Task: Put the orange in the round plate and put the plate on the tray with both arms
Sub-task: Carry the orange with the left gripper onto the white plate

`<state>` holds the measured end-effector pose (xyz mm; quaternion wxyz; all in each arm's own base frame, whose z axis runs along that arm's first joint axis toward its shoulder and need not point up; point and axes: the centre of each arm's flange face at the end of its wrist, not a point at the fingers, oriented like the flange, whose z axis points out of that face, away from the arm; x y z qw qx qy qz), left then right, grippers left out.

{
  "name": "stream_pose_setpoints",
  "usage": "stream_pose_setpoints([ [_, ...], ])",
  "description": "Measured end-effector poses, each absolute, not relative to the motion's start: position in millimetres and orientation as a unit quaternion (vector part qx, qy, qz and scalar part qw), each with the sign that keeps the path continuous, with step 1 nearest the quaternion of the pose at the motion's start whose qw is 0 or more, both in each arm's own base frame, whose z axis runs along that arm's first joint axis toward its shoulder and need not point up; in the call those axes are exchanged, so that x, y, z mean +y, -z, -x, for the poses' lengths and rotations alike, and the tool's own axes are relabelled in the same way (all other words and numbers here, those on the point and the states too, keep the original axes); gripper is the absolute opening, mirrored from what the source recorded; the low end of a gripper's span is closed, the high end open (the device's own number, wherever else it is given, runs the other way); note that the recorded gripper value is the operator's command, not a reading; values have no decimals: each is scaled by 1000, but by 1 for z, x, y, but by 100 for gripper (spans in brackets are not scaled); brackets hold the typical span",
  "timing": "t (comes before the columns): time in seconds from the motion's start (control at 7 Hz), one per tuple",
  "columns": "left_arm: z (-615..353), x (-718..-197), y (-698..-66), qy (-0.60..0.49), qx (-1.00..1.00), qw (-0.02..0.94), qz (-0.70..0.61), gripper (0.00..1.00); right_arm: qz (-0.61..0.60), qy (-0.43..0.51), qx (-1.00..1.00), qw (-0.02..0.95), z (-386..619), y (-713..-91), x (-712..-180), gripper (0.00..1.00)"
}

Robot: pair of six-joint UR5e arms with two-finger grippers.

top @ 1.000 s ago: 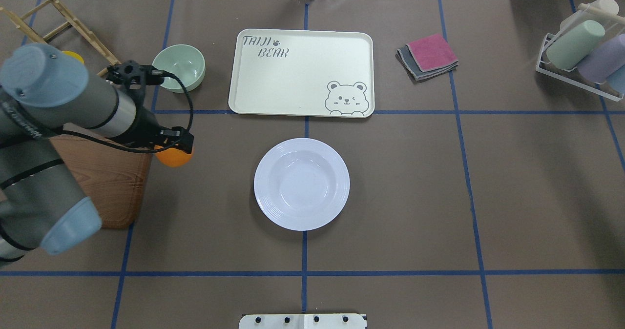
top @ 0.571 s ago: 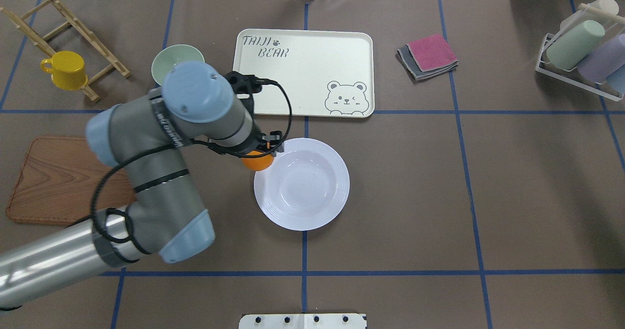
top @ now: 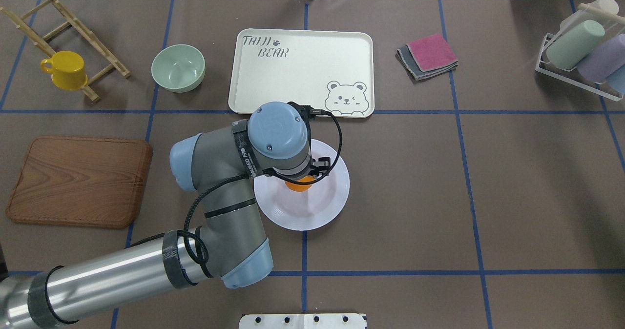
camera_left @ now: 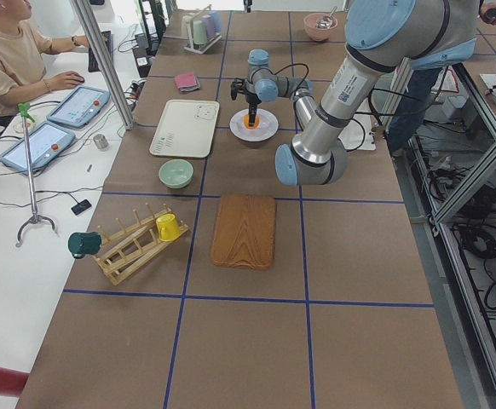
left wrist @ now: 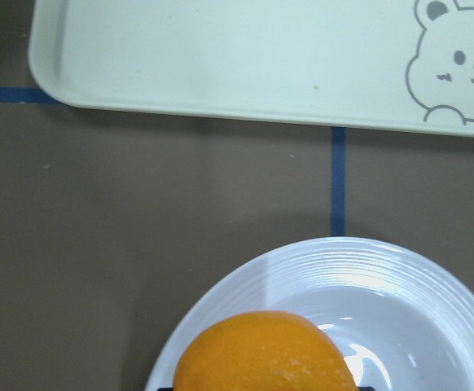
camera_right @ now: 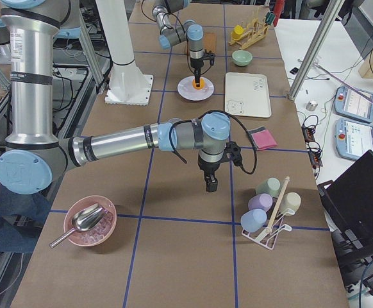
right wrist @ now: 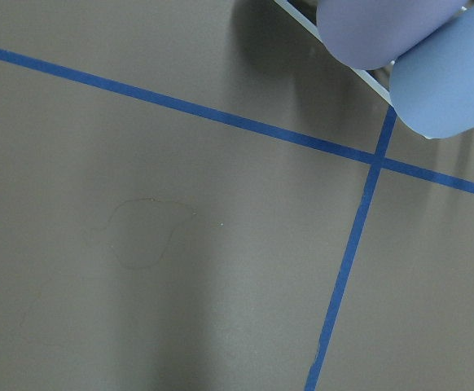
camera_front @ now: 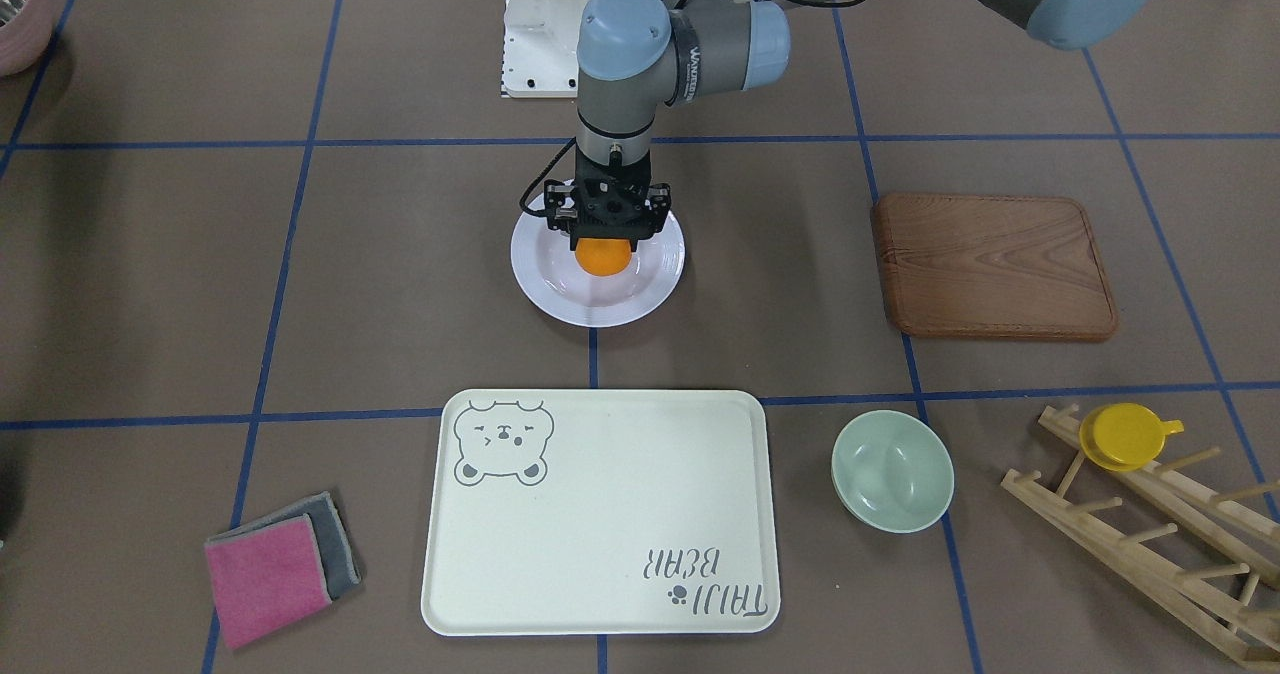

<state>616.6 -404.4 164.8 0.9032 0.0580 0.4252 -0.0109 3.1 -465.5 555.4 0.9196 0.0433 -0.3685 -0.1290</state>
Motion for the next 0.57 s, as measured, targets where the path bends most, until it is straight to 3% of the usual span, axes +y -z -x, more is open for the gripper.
stream_pose_setpoints([
  [0.14, -625, -399, -168, 5, 431, 900, -62, 99, -43, 129, -369, 919, -3, -555, -466, 100],
  [0.57, -614, -398, -161, -1, 439, 895, -84, 100, -45, 120, -381, 916, 3, -543, -473, 100],
])
